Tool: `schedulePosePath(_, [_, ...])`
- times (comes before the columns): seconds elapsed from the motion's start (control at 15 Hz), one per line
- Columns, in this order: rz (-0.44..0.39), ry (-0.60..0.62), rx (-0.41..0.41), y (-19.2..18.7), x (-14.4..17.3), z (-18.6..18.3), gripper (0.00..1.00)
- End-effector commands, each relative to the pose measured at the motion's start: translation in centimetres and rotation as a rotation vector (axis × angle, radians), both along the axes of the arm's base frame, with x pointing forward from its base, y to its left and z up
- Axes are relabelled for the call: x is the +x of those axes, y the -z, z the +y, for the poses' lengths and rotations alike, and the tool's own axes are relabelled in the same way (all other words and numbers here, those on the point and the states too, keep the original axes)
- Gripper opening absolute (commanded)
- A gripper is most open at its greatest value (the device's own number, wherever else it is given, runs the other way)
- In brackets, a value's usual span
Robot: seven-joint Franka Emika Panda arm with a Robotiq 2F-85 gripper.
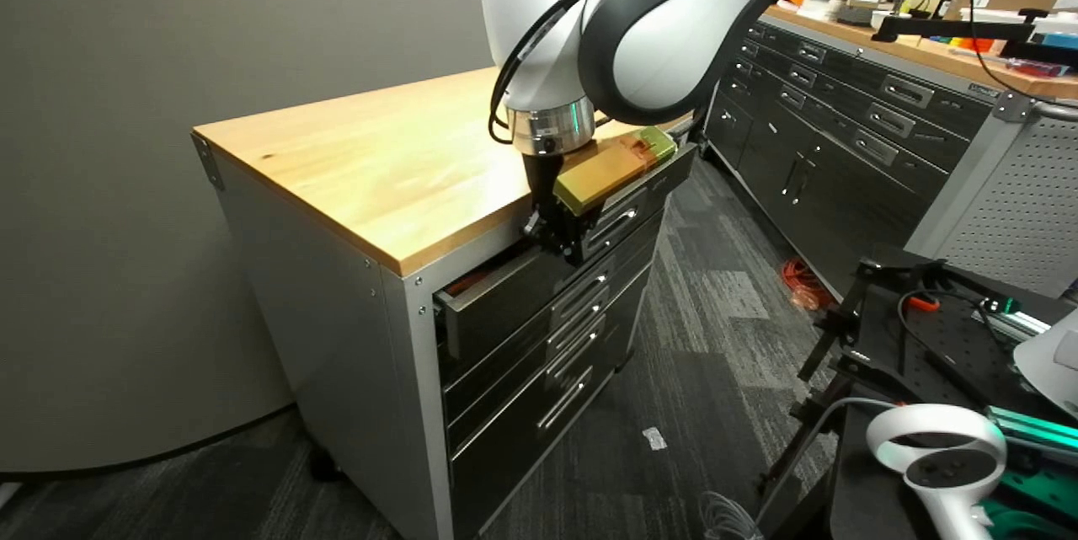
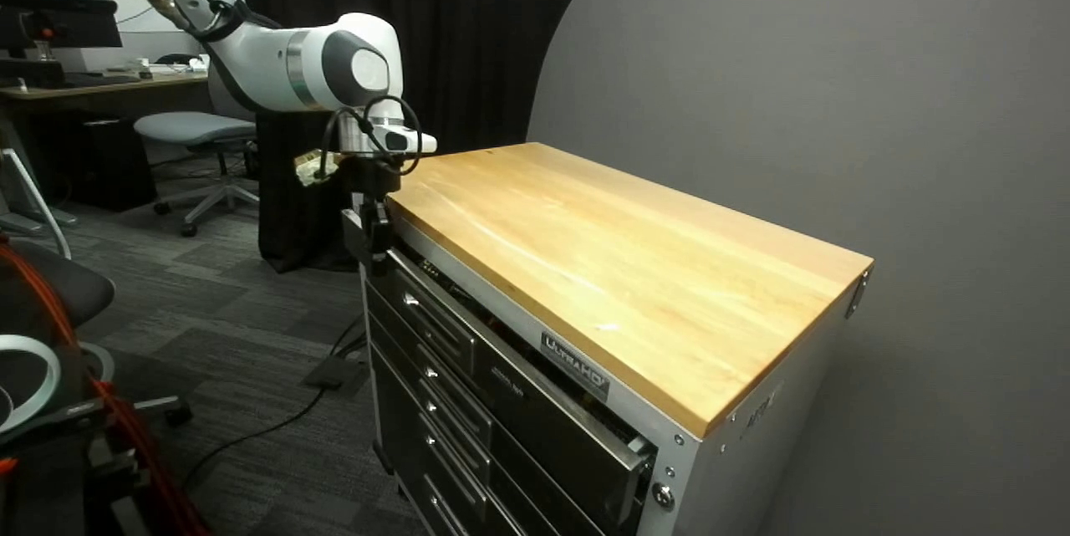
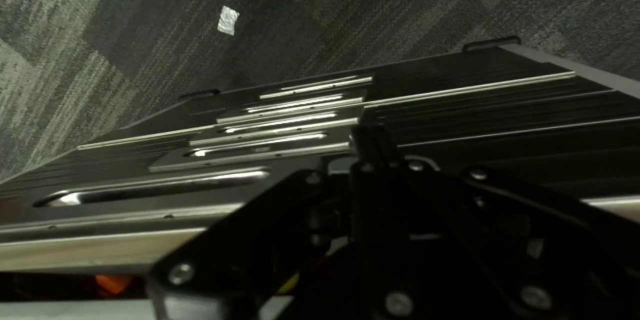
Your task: Pick up the screwdriver from the top of the cabinet, put it in the drawer and close the drawer.
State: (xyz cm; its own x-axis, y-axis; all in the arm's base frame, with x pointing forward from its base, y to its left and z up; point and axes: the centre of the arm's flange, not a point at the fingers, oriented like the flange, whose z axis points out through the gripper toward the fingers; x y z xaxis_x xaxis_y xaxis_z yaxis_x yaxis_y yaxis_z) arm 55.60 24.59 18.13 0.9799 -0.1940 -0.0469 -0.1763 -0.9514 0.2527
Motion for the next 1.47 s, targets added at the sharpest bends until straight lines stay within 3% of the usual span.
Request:
schedulePosePath(0.0, [-0.083,-0.028,0.010,1.1,3.0,1.5,0.06])
schedulePosePath(0.53, [-0.122,-0.090,-0.005,0.1,3.5,2.9,0.06])
schedulePosePath(0.6, [-0.109,-0.099,-0.008,-0.4,3.1,2.8,0.32])
schedulePosePath(0.73, [-0.019,-0.147,-0.002,-1.8,2.2,2.0,0.36])
schedulePosePath(1.0, [0.164,-0.286,0.049,-6.7,-0.1,-0.7,0.68])
schedulePosePath(1.27, [0.207,-0.383,0.135,-14.2,0.2,-1.7,0.97])
schedulePosePath(1.4, [0.198,-0.409,0.172,-18.4,1.0,-1.7,1.00])
